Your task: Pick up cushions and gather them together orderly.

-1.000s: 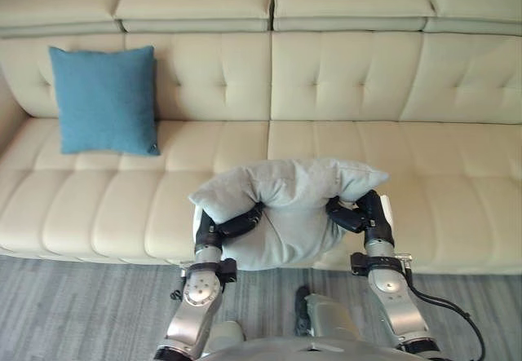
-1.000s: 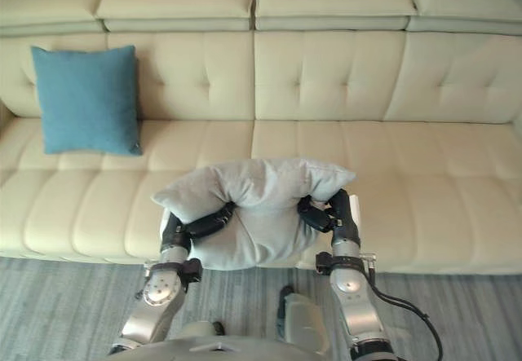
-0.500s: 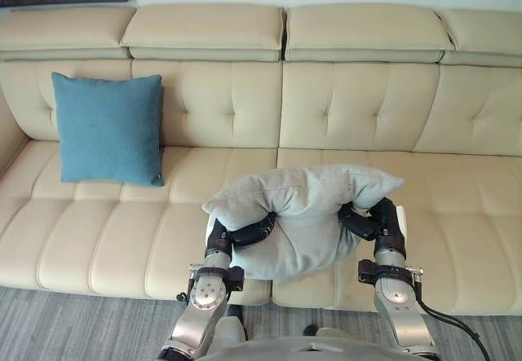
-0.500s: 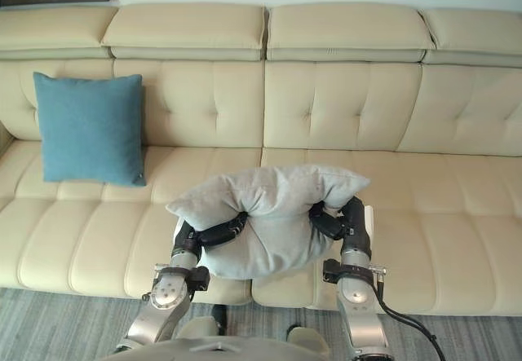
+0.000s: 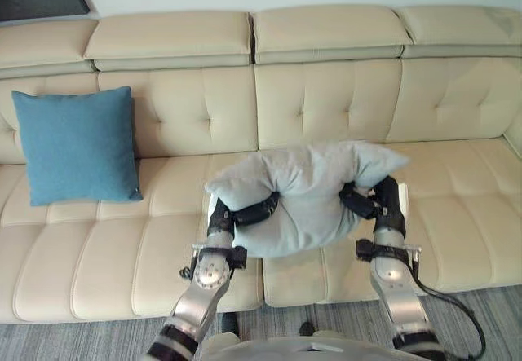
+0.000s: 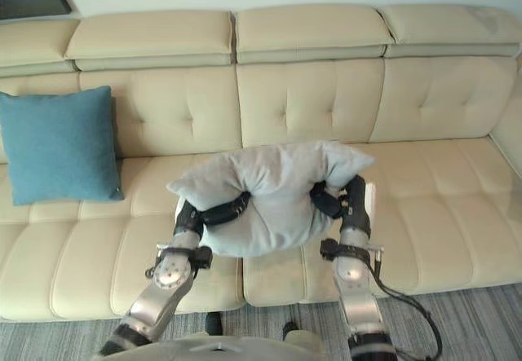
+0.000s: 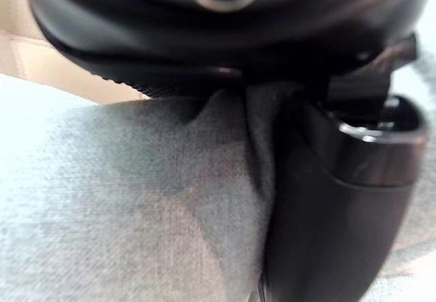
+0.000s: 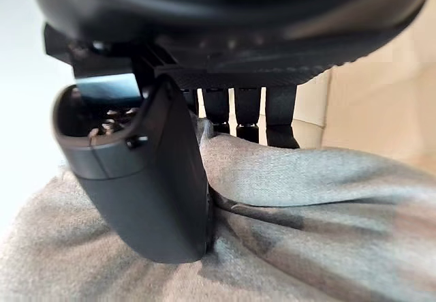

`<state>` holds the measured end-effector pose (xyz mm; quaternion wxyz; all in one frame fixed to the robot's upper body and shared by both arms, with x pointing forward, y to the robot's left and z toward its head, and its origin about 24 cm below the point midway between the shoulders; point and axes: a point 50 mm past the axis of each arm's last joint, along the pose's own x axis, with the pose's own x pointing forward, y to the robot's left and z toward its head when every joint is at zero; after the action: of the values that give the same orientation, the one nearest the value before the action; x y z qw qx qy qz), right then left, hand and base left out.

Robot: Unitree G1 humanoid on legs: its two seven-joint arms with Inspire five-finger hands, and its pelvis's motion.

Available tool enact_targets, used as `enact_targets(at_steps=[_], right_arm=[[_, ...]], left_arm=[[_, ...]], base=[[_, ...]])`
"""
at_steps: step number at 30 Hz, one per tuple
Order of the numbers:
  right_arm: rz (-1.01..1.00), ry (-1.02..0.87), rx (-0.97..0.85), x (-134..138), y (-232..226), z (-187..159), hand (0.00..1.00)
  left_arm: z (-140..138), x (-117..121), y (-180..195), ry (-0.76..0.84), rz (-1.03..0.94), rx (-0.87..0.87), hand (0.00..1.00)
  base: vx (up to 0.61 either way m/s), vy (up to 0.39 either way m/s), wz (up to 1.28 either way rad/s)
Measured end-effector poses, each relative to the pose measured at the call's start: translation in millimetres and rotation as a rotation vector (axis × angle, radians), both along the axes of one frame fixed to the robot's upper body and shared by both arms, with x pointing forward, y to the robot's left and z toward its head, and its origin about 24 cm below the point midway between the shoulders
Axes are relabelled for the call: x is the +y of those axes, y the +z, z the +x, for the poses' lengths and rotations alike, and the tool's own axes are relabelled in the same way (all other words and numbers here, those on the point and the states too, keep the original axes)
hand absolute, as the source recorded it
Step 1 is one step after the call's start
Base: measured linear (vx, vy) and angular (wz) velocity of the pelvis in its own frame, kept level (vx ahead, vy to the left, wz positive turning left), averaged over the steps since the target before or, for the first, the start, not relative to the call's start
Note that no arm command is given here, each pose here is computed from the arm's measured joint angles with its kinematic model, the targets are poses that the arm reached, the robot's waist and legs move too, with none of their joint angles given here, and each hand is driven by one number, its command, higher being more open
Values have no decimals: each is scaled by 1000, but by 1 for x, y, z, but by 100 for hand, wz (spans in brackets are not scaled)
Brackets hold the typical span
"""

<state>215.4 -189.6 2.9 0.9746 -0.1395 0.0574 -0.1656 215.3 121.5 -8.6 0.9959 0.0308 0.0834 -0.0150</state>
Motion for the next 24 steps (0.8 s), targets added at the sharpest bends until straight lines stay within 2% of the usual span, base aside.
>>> enact_targets(at_steps=[6,12,21,22,24], right_arm=[[-86,9,-183,13,42,55,0],[-137,-15,-391,21,107,113,0],[-162,-36,-465,33,163,158,0],[-162,-36,-465,33,163,158,100],[-128,-37,-481,37,177,165,100]], left_arm=[[42,-2,40,68,23,-181,0],[104,-2,107,130,74,-409,0],[155,13,172,212,162,-542,0],[155,14,173,212,163,-542,100],[162,17,187,228,182,-567,100]], base=[[-90,-4,-8],[-159,19,1],[-64,7,-2],[0,0,0],[-17,-22,-7]])
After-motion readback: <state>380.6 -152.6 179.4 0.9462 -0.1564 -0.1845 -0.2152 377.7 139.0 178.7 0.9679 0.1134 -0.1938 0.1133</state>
